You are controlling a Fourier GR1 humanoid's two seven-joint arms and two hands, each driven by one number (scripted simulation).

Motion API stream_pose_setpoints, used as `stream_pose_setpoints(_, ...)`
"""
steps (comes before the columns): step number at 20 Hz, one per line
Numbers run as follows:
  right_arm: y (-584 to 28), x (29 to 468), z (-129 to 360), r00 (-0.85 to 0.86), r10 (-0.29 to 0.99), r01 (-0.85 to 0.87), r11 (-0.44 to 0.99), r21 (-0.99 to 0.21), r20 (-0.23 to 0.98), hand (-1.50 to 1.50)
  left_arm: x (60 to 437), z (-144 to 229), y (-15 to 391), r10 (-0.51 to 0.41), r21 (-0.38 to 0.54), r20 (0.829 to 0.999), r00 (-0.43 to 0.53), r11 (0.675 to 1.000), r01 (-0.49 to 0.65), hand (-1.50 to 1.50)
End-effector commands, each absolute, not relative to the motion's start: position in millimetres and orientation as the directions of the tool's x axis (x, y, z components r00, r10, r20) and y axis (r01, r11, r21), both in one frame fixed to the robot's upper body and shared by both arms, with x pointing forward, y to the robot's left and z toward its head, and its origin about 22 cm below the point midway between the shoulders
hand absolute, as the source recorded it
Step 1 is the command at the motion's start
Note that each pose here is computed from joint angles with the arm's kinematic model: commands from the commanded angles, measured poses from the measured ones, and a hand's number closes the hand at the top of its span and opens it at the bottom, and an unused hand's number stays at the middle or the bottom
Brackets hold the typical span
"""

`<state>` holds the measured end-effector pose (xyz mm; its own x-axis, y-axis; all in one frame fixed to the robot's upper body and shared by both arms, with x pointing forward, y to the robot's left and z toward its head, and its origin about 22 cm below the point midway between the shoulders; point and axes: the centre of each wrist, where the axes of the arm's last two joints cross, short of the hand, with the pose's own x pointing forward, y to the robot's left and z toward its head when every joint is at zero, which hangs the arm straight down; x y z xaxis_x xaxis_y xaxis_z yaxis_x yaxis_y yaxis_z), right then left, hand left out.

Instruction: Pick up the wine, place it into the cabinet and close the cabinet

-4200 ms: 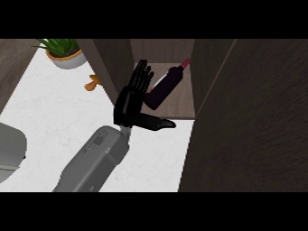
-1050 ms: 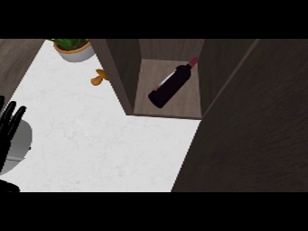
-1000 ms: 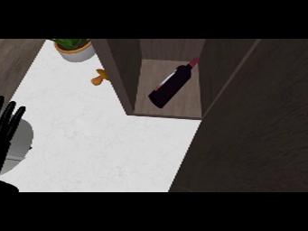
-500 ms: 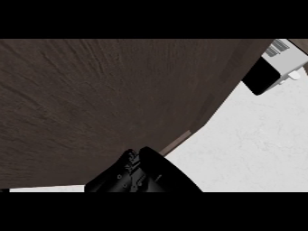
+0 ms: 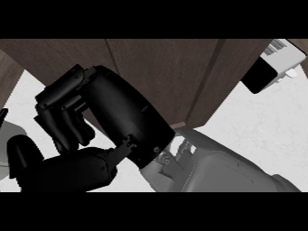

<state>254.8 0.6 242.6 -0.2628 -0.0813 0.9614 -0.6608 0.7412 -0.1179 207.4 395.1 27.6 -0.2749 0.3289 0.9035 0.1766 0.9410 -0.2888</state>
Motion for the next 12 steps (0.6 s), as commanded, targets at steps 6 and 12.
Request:
stream_pose_setpoints(6,1,296,218,-0.145,-0.101,-0.606,0.796,-0.008,0.984,1.5,214,19,400,0.323,-0.293,0.905,-0.276,0.945,0.145,-1.5)
stream_pose_setpoints(12,-5,338,199,-0.189,-0.066,-0.554,0.831,-0.051,0.98,1.5,217,30,393,0.326,-0.29,0.9,-0.288,0.943,0.162,-1.5)
